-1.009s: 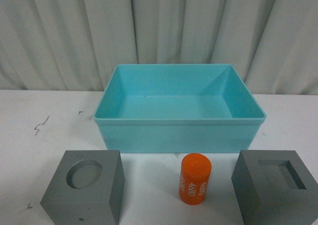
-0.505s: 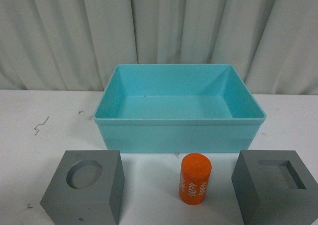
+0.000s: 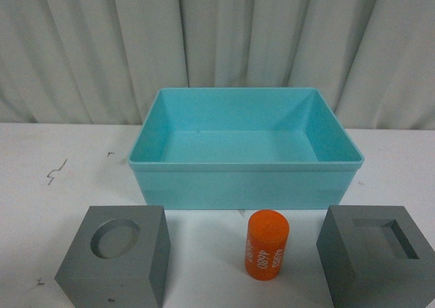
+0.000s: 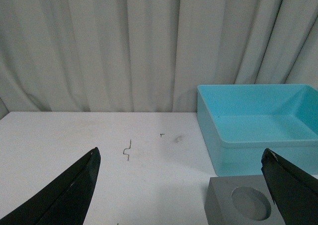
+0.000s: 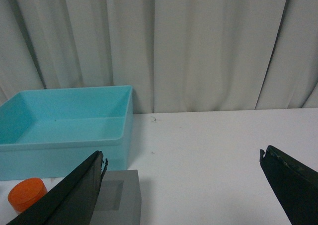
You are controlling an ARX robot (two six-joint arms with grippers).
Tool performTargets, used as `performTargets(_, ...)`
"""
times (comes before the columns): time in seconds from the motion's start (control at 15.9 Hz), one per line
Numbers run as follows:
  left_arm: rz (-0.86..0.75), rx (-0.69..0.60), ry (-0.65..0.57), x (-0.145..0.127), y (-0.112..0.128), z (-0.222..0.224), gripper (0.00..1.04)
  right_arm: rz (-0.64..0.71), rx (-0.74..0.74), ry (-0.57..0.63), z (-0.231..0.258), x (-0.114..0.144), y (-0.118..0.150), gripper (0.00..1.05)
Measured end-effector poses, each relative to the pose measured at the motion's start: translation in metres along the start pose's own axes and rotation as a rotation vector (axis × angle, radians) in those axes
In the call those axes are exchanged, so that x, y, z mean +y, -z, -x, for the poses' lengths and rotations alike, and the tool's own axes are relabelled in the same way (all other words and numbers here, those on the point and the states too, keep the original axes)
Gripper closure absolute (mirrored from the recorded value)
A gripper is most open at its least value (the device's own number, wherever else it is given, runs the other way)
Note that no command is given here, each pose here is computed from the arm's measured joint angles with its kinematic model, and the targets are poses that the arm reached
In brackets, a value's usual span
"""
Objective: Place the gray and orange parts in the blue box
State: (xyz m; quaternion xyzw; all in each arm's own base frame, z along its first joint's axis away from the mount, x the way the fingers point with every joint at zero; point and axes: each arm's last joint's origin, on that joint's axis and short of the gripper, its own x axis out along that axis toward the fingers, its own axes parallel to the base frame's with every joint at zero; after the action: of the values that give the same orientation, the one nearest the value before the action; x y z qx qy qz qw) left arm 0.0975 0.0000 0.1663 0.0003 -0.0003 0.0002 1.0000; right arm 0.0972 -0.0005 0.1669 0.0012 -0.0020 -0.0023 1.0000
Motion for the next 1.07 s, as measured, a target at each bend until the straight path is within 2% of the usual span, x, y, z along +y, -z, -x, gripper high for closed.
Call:
performTargets(1.01,0.000,0.000,0.000,0.0000,0.0000,0.0000,0.07,0.000,0.003,0.000,0.0000,0.0000,0.0003,0.06)
performTargets(1.07,0.000,0.000,0.000,0.0000,0.0000,0.0000,0.07,-0.030,0.091,-0.047,-0.0022,-0.0002,0.0015,0.06)
